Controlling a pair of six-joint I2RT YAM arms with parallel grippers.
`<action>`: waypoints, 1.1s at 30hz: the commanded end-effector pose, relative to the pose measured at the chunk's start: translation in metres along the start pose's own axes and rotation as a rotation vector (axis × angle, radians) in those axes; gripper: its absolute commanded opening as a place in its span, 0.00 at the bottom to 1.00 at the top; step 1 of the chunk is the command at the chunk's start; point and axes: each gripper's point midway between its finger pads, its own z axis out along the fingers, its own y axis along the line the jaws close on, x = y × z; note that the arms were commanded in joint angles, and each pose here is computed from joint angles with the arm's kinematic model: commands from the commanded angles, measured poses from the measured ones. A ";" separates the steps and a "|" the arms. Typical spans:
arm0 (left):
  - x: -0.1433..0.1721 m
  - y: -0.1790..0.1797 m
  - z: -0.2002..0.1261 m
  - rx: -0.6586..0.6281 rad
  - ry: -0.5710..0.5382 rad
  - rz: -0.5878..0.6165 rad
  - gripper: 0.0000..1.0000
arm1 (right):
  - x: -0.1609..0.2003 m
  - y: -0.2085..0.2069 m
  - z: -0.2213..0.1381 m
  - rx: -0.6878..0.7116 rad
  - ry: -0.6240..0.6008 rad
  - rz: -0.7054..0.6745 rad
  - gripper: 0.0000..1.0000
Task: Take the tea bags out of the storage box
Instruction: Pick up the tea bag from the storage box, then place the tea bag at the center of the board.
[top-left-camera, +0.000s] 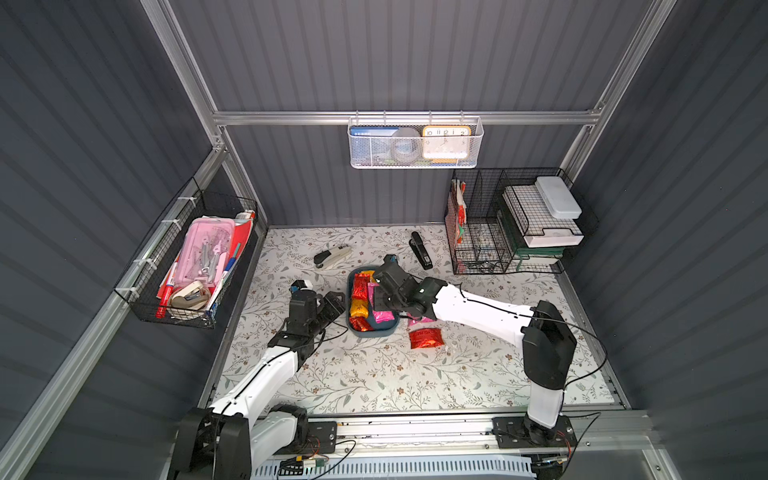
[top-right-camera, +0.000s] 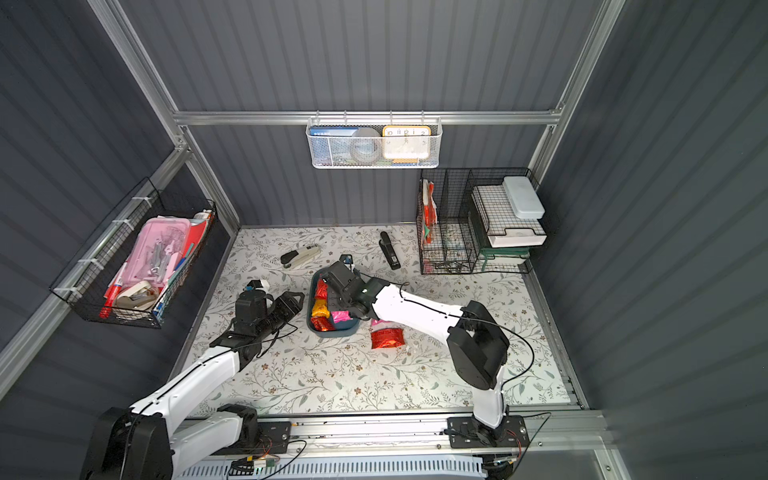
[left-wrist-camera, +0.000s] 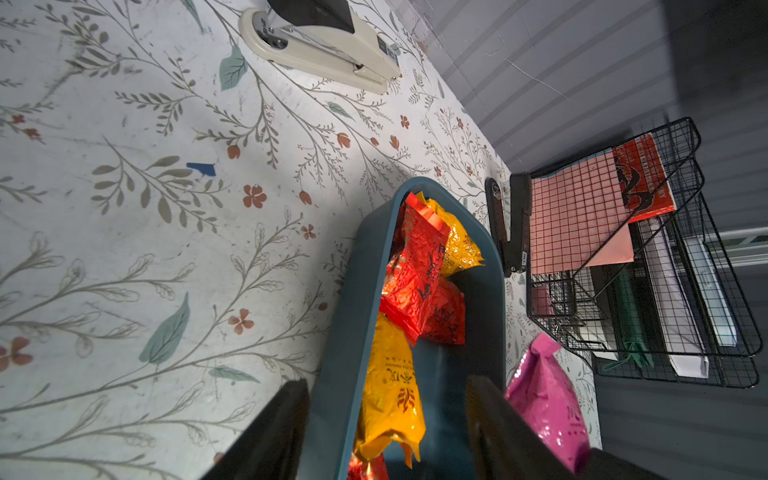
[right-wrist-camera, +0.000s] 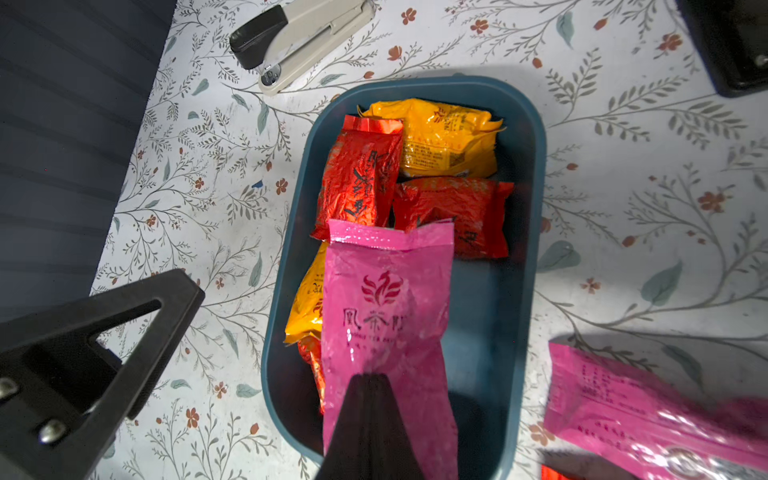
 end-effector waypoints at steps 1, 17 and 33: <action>-0.003 -0.002 0.001 0.002 -0.002 0.015 0.65 | -0.001 -0.012 -0.019 0.046 -0.027 -0.004 0.00; -0.003 -0.004 0.001 0.013 -0.004 0.022 0.66 | 0.030 -0.132 -0.095 0.278 -0.070 0.086 0.00; -0.002 -0.003 0.003 0.015 -0.001 0.023 0.65 | 0.082 -0.235 -0.093 0.386 0.017 0.280 0.00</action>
